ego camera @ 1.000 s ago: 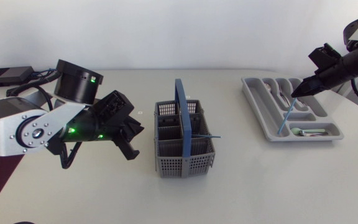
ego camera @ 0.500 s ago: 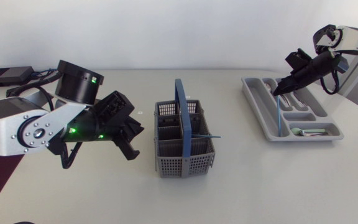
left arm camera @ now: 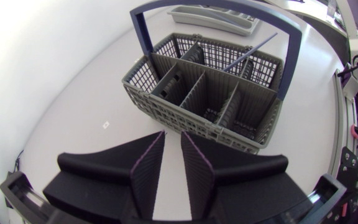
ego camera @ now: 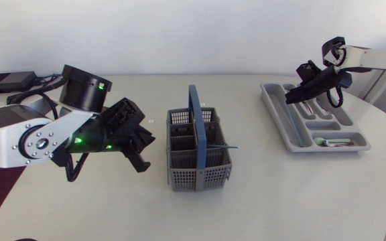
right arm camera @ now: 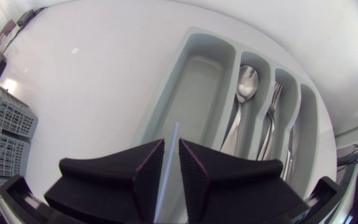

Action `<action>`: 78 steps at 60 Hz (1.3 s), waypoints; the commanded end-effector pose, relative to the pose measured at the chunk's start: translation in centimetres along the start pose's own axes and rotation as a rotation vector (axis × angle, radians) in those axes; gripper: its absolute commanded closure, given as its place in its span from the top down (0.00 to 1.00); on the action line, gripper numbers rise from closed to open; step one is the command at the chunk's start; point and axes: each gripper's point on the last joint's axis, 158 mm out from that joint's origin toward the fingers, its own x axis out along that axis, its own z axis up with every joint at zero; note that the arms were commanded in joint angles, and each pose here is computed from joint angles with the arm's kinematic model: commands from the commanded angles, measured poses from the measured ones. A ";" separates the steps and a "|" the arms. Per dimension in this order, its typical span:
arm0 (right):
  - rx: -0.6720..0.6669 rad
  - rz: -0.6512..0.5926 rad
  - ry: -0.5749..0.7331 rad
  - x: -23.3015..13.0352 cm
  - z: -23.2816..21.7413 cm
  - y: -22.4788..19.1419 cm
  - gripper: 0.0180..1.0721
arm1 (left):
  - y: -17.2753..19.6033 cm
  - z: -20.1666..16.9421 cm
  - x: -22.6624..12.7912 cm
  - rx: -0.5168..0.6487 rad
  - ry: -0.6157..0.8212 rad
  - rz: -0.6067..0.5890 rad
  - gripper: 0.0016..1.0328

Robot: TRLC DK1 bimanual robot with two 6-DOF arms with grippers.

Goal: Unload the cutlery basket into the drawer organizer.

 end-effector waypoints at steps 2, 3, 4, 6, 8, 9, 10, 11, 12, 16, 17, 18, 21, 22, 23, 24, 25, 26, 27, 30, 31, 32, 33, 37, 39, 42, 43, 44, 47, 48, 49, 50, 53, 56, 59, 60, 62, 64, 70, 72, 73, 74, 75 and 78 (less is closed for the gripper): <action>0.019 -0.032 -0.007 0.7 0.7 -0.4 0.52 | -0.9 -1.0 0.4 0.007 0.026 -0.021 0.23; 0.017 -0.034 -0.009 0.6 0.9 -0.3 0.53 | -0.9 -1.1 0.3 0.006 0.026 -0.021 0.23; 0.017 -0.034 -0.010 0.5 0.9 -0.3 0.55 | -1.0 -1.0 0.4 0.007 0.025 -0.022 0.23; 0.016 -0.035 -0.013 0.3 1.0 -0.2 0.60 | -1.0 -1.1 0.3 0.005 0.025 -0.022 0.23; 0.018 -0.036 -0.014 -0.1 1.0 -0.1 0.64 | -1.0 -1.1 0.3 0.005 0.025 -0.022 0.23; 0.016 -0.035 -0.015 -0.3 1.0 0.1 0.65 | -1.1 -1.1 0.3 0.007 0.025 -0.023 0.23; 0.011 -0.036 -0.020 -0.6 1.1 0.3 0.65 | -1.1 -1.1 0.3 0.006 0.026 -0.024 0.23; 0.007 -0.036 -0.021 -0.9 1.1 0.5 0.65 | -1.1 -1.1 0.3 0.006 0.026 -0.024 0.23; 0.003 -0.036 -0.027 -1.4 1.2 0.8 0.65 | -1.1 -1.1 0.3 0.005 0.026 -0.024 0.23; -0.025 -0.030 -0.051 -3.3 1.0 2.7 0.65 | -1.3 -1.1 0.4 0.006 0.027 -0.027 0.23; -0.031 -0.026 -0.055 -3.8 0.9 3.2 0.65 | -1.3 -1.1 0.4 0.005 0.027 -0.027 0.23; -0.037 -0.018 -0.061 -4.3 0.9 3.8 0.65 | -1.3 -1.1 0.4 0.004 0.027 -0.028 0.23; -0.069 0.018 -0.074 -5.7 0.4 6.1 0.65 | -1.5 -1.1 0.4 0.005 0.026 -0.031 0.23; -0.079 0.028 -0.078 -6.0 0.3 6.7 0.65 | -1.5 -1.1 0.4 0.005 0.026 -0.031 0.23; -0.093 0.041 -0.088 -6.5 0.2 7.6 0.65 | -1.6 -1.0 0.4 0.006 0.025 -0.032 0.23; -0.102 0.053 -0.095 -7.0 0.0 8.4 0.65 | -1.6 -1.0 0.4 0.004 0.025 -0.032 0.23; -0.110 0.063 -0.102 -7.5 -0.2 9.1 0.65 | -1.6 -1.0 0.4 0.004 0.025 -0.033 0.23; -0.119 0.075 -0.105 -7.9 -0.5 9.9 0.65 | -1.6 -1.0 0.3 0.004 0.024 -0.033 0.23; -0.134 0.086 -0.109 -8.2 -0.7 10.6 0.65 | -1.7 -1.0 0.3 0.003 0.023 -0.034 0.23; -0.179 0.137 -0.125 -9.6 -1.7 13.2 0.65 | -1.8 -0.9 0.2 0.003 0.020 -0.035 0.23; -0.193 0.148 -0.129 -10.0 -2.1 13.9 0.65 | -1.8 -0.9 0.2 0.001 0.020 -0.035 0.23; -0.199 0.155 -0.129 -10.1 -2.4 14.3 0.65 | -1.8 -0.8 0.2 0.001 0.018 -0.035 0.23; -0.210 0.164 -0.131 -10.4 -2.7 14.8 0.65 | -1.8 -0.9 0.1 -0.001 0.020 -0.036 0.23; -0.262 0.210 -0.146 -11.5 -4.2 17.2 0.65 | -2.0 -1.0 0.1 0.000 0.020 -0.038 0.23; -0.287 0.218 -0.159 -11.9 -4.8 18.0 0.65 | -2.0 -1.0 0.0 -0.002 0.019 -0.038 0.23; -0.335 0.239 -0.187 -12.7 -5.8 19.4 0.65 | -2.0 -1.1 0.0 -0.002 0.021 -0.037 0.23; -0.355 0.238 -0.196 -12.8 -6.2 19.8 0.65 | -2.0 -1.1 0.0 -0.002 0.021 -0.037 0.23; -0.370 0.235 -0.205 -12.9 -6.6 20.1 0.65 | -2.0 -1.1 0.0 -0.001 0.021 -0.036 0.23; -0.423 0.247 -0.235 -13.3 -7.8 21.3 0.65 | -2.0 -1.1 -0.1 0.001 0.023 -0.034 0.23; -0.438 0.253 -0.242 -13.5 -8.1 21.7 0.65 | -2.0 -1.1 -0.1 0.000 0.022 -0.032 0.23; -0.453 0.264 -0.255 -13.6 -8.5 22.2 0.65 | -2.0 -1.1 -0.1 0.001 0.021 -0.033 0.23; -0.464 0.270 -0.261 -13.7 -8.9 22.6 0.65 | -2.0 -1.0 -0.2 0.001 0.020 -0.032 0.23; -0.498 0.293 -0.278 -14.0 -9.9 23.8 0.65 | -2.1 -1.0 -0.2 0.003 0.021 -0.035 0.23; -0.542 0.319 -0.282 -14.1 -11.0 25.2 0.65 | -2.2 -1.0 -0.2 0.005 0.022 -0.033 0.23; -0.578 0.338 -0.287 -14.1 -11.8 26.5 0.65 | -2.3 -1.0 -0.2 0.007 0.022 -0.034 0.23; -0.592 0.344 -0.290 -14.2 -12.0 26.9 0.65 | -2.3 -0.9 -0.2 0.007 0.020 -0.034 0.23; -0.617 0.355 -0.298 -14.2 -12.3 27.8 0.65 | -2.4 -0.9 -0.2 0.009 0.020 -0.034 0.23; -0.631 0.363 -0.305 -14.2 -12.5 28.3 0.65 | -2.4 -0.9 -0.2 0.008 0.020 -0.034 0.23; -0.675 0.379 -0.334 -14.2 -12.5 29.9 0.65 | -2.3 -0.9 -0.3 0.008 0.019 -0.034 0.23; -0.685 0.382 -0.343 -14.2 -12.4 30.2 0.65 | -2.3 -0.9 -0.3 0.008 0.019 -0.034 0.23; -0.689 0.383 -0.347 -14.2 -12.3 30.4 0.65 | -2.3 -0.9 -0.2 0.008 0.021 -0.033 0.23; -0.693 0.384 -0.353 -14.2 -12.2 30.5 0.65 | -2.3 -0.9 -0.2 0.008 0.021 -0.033 0.23; -0.696 0.385 -0.357 -14.2 -12.1 30.7 0.65 | -2.3 -0.9 -0.2 0.009 0.021 -0.033 0.23; -0.702 0.387 -0.372 -14.2 -11.7 31.0 0.62 | -2.3 -1.0 -0.2 0.008 0.022 -0.032 0.23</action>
